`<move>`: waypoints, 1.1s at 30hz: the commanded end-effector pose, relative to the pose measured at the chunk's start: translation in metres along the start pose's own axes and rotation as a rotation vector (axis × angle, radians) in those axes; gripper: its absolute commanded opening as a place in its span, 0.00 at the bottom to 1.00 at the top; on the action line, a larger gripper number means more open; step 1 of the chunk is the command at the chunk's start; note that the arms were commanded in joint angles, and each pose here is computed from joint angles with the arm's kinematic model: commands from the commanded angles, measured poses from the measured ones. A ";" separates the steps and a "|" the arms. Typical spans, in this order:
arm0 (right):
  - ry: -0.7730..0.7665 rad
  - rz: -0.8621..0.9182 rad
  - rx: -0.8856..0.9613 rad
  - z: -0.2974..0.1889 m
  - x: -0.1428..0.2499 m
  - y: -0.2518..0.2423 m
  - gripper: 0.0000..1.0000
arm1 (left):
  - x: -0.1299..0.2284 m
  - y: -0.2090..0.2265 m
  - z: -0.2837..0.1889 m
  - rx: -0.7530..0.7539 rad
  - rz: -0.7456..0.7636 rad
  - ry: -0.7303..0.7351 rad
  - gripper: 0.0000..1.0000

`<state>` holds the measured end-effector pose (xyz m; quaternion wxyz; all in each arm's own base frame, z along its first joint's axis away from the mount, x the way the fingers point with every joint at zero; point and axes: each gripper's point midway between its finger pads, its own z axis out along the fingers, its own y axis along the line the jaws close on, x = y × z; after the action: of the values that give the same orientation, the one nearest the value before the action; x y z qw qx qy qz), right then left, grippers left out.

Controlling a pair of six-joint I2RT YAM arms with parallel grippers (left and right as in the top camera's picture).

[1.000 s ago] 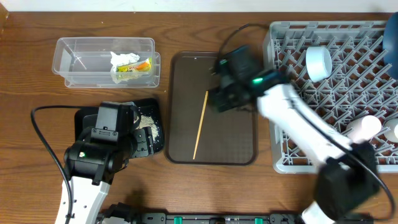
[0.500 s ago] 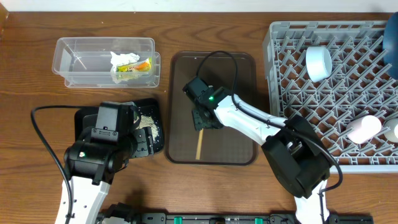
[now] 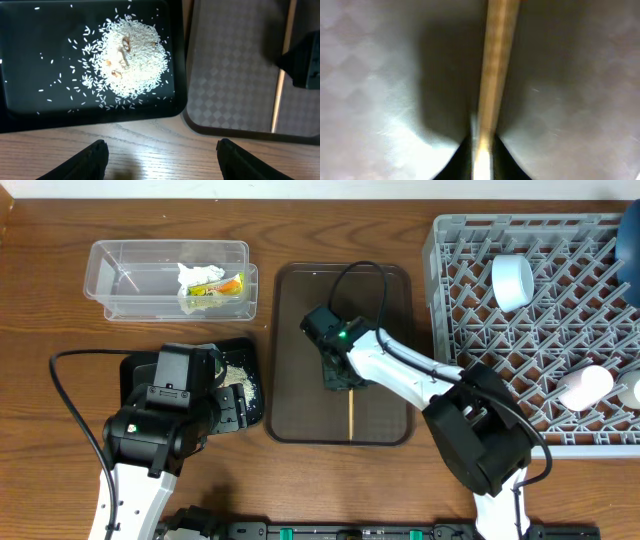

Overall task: Sort waste into correct bins and load items into the dishwasher rack
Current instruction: 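Grasp the second wooden chopstick on the brown tray with the right gripper, then carry the chopstick right and insert it upright into the rack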

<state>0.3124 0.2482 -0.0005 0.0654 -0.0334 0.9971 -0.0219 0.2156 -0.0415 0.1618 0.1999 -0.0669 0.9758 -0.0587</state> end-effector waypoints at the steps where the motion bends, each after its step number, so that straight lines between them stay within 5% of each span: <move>1: 0.042 0.033 0.070 0.019 0.004 -0.022 0.05 | -0.001 0.003 -0.001 -0.013 -0.003 -0.006 0.73; 12: -0.166 -0.002 -0.069 -0.079 -0.054 -0.048 0.01 | -0.001 0.003 -0.001 -0.013 -0.003 -0.006 0.73; 20: -0.356 0.059 -0.080 -0.174 -0.073 -0.134 0.01 | -0.001 0.003 -0.001 -0.013 -0.003 -0.006 0.73; 33: -0.101 0.043 0.049 -0.138 -0.038 -0.221 0.01 | -0.001 0.003 -0.001 -0.013 -0.003 -0.006 0.72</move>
<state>0.3468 0.0420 0.1675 0.1463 0.0120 0.9887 -0.0306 0.2156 -0.0415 0.1618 0.1999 -0.0669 0.9758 -0.0587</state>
